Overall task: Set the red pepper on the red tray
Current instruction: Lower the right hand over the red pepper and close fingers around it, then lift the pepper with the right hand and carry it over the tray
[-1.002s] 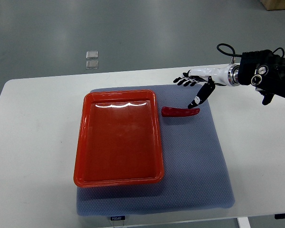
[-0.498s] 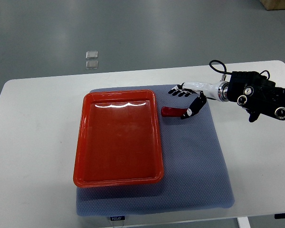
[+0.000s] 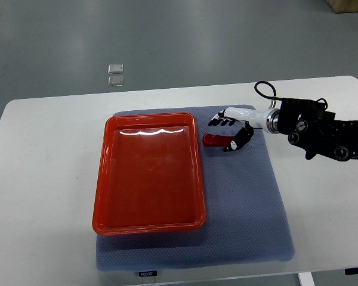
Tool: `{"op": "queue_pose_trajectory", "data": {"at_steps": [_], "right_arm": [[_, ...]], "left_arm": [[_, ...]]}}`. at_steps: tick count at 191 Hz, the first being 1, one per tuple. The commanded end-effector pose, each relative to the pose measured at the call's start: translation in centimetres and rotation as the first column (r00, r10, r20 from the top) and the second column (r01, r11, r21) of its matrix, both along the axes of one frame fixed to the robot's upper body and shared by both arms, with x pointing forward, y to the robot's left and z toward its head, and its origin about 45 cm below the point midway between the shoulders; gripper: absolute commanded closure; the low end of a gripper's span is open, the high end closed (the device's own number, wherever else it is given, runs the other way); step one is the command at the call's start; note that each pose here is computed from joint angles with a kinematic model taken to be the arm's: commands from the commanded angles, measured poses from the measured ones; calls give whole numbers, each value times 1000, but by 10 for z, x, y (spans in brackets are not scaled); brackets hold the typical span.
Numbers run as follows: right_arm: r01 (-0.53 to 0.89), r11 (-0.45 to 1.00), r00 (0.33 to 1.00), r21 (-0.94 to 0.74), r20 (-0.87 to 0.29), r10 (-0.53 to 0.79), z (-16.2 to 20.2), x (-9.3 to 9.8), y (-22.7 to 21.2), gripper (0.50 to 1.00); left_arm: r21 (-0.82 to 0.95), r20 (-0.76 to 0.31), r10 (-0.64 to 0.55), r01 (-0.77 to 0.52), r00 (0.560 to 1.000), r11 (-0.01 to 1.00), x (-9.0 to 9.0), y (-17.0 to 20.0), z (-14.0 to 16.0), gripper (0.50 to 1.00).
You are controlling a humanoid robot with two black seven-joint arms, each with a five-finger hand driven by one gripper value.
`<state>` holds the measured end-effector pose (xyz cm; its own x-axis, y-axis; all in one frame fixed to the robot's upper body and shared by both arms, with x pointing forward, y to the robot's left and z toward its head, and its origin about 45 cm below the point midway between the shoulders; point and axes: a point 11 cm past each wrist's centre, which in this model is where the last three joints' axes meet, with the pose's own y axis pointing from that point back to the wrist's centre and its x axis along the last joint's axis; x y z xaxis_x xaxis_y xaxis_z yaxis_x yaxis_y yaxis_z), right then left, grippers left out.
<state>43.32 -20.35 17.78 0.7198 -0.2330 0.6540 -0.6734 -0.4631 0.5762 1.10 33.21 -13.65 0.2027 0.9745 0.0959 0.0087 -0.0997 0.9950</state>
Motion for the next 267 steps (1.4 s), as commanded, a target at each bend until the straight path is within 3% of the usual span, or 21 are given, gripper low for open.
{"op": "queue_pose_trajectory", "data": {"at_steps": [1,37,96,119,132,147,174,206,267], "right_arm": [[1,1000,1000,-1,-8,-1,-4,-2,-1,681],[5,1000,1000,0,-14,-5,-8,-4,-2,689],[1,1000,1000,-17,-1,-1,-14,-5,0,744],[-2,1000,1000,-19,0,2,-14,-5,1,793],[-6,1000,1000,-21,-1,6,-15,-6,2,873],[-16,999,1000,-42,-3,16,-19,-8,1,932],[-12,999,1000,-52,9,13,-18,-6,0,1000],[5,998,1000,-62,25,-3,-8,1,-12,1000],[-7,998,993,-64,115,14,70,25,-30,1000]], "left_arm": [[0,0,0,0,1000,1000,0,0,0,500],[0,0,0,0,1000,1000,0,0,0,500],[0,0,0,0,1000,1000,0,0,0,500],[-1,0,0,0,1000,1000,0,0,0,500],[-1,0,0,0,1000,1000,0,0,0,500],[-1,0,1,-1,1000,1000,0,0,0,500],[0,-1,2,-2,1000,1000,-1,0,0,500],[-1,-1,2,-2,1000,1000,-1,0,0,500],[0,-1,2,-2,1000,1000,-1,0,0,500]]}}
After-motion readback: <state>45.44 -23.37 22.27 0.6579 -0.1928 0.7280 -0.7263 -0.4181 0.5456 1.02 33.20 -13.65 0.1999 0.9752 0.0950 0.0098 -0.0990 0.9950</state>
